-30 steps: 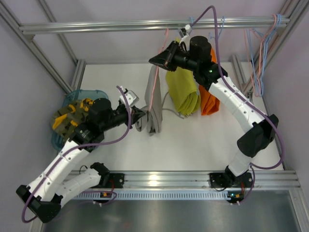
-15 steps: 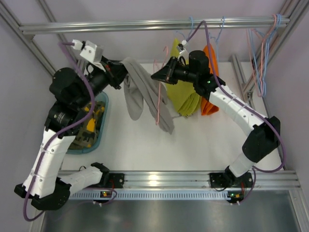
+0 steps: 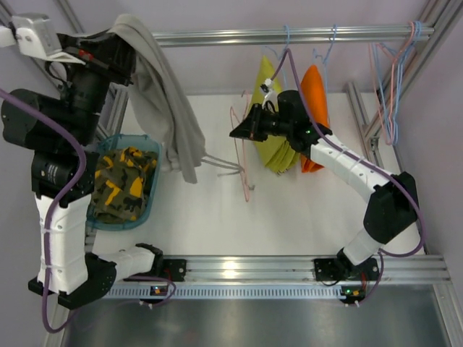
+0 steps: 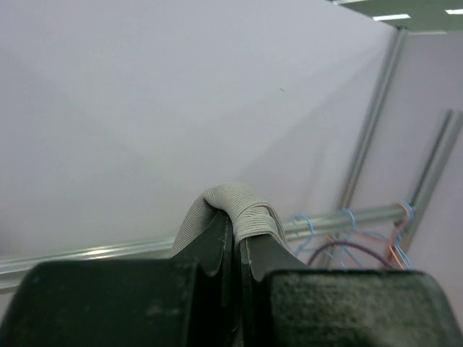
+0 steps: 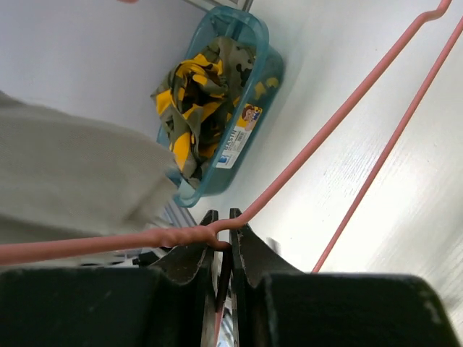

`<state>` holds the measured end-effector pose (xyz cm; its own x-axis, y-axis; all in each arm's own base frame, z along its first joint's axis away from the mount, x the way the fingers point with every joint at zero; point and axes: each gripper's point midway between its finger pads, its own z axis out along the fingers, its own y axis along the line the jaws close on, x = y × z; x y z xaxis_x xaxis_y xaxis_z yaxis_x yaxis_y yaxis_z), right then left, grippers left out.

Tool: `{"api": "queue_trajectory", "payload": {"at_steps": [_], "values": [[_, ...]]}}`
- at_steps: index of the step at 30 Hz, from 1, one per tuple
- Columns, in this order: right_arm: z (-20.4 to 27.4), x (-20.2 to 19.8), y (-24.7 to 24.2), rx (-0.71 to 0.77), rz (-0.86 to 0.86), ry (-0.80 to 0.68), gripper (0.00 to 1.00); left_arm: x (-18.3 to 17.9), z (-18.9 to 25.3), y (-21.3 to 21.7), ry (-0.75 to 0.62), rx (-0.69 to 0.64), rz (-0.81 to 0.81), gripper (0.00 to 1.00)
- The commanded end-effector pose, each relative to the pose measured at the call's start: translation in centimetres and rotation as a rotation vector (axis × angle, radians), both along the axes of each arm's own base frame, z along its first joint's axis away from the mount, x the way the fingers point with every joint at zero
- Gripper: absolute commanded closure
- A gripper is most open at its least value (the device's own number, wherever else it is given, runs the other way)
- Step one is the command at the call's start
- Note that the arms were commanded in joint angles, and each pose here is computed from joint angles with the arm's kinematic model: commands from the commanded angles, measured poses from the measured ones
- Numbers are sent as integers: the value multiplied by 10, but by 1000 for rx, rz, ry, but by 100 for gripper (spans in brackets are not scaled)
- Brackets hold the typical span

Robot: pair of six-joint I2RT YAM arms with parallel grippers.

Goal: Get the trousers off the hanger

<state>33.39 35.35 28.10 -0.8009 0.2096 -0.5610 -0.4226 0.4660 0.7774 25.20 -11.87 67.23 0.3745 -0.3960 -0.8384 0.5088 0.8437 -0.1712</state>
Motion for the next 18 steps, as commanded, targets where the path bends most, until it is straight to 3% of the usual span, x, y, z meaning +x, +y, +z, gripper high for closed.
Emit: {"api": "queue_trajectory", "payload": {"at_steps": [1,11,18], "values": [[35,-13,4,43,71,-148,100,-37,59,52,-182,-153,161,100],[20,-54,20,-30,285,-235,100,-51,69,149,-241,-149,716,100],[7,-83,30,-89,413,-281,100,-50,73,171,-261,-96,907,100]]}}
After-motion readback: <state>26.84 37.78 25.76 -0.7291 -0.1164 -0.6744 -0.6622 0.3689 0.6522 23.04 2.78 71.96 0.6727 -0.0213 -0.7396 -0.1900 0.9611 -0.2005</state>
